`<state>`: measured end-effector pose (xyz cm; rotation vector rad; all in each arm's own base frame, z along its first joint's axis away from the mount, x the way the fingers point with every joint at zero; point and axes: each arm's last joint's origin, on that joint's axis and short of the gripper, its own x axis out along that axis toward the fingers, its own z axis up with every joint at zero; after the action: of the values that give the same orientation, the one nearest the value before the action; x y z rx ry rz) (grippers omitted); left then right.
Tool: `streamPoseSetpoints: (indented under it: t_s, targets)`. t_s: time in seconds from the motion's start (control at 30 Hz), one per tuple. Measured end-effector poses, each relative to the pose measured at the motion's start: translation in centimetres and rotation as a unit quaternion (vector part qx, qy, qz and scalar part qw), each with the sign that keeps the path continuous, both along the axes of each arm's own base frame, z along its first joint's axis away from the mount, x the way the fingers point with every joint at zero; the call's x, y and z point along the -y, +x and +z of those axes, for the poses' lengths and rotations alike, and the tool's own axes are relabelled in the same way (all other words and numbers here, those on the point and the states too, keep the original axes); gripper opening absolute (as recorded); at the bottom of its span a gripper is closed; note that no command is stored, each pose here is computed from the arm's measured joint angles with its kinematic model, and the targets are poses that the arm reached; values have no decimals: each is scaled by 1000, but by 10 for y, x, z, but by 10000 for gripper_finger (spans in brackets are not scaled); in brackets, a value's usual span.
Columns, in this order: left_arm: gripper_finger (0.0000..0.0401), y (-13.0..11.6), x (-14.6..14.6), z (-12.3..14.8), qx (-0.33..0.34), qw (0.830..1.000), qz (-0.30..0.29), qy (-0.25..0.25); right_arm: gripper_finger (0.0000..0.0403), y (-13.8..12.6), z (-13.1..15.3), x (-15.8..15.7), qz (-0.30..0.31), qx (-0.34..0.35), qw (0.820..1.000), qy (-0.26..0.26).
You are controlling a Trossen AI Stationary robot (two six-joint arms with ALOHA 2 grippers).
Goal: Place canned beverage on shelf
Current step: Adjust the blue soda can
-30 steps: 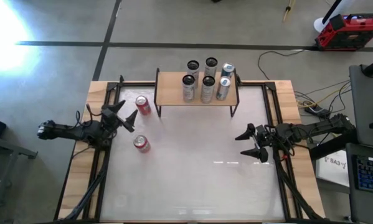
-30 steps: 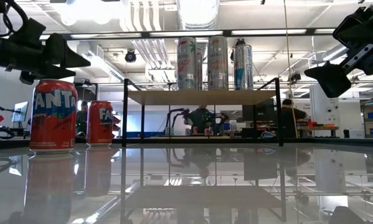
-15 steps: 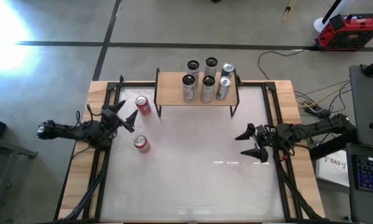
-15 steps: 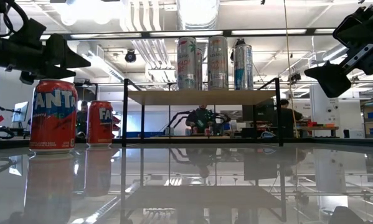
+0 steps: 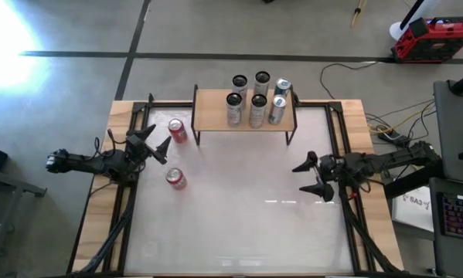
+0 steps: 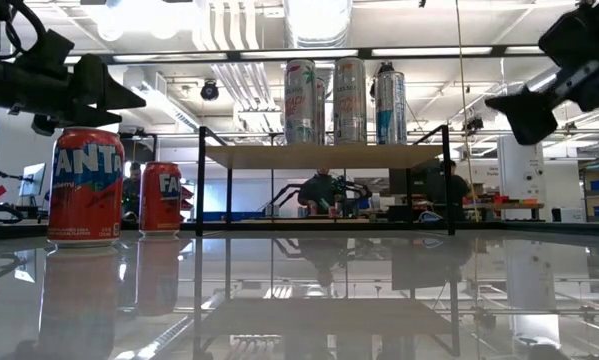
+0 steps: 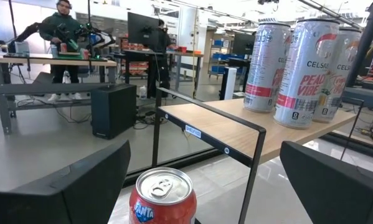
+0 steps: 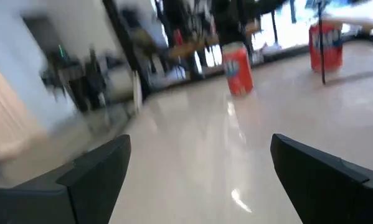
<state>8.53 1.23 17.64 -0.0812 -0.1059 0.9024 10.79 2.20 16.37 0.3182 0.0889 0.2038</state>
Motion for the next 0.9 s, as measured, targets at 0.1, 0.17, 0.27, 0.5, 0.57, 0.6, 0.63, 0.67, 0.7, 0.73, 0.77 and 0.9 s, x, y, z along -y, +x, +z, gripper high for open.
streamPoseSetpoints:
  t_s: [0.1, 0.17, 0.27, 0.5, 0.57, 0.6, 0.63, 0.67, 0.7, 0.73, 0.77, 0.9]
  targets:
    - [398, 0, 0, 0, 0, 1000, 0, 0, 370, 0, 8, 2, -36, 27, 995, 94]
    - [398, 0, 0, 0, 0, 1000, 0, 0, 370, 0, 13, 5, -79, 46, 981, 168]
    - [398, 0, 0, 0, 0, 1000, 0, 0, 370, 0, 17, 10, -156, 55, 963, 211]
    - [398, 0, 0, 0, 0, 1000, 0, 0, 370, -9, 76, 12, -174, 37, 975, 133]
    - [398, 0, 0, 0, 0, 1000, 0, 0, 370, -15, 98, 15, -209, 23, 971, 112]
    - [398, 0, 0, 0, 0, 1000, 0, 0, 370, -17, 109, 17, -239, 13, 965, 106]
    - [398, 0, 0, 0, 0, 1000, 0, 0, 370, -19, 118, 19, -271, 1, 957, 103]
    - [398, 0, 0, 0, 0, 1000, 0, 0, 370, -21, 124, 21, -308, -20, 946, 101]
    - [398, 0, 0, 0, 0, 1000, 0, 0, 370, -23, 129, 23, -340, -40, 934, 101]
    - [398, 0, 0, 0, 0, 1000, 0, 0, 370, -24, 134, 25, -367, -59, 922, 107]
    - [398, 0, 0, 0, 0, 1000, 0, 0, 370, -25, 140, 25, -384, -75, 913, 117]
    - [398, 0, 0, 0, -1, 1000, 0, 0, 370, -22, 158, 24, -407, -148, 889, 148]
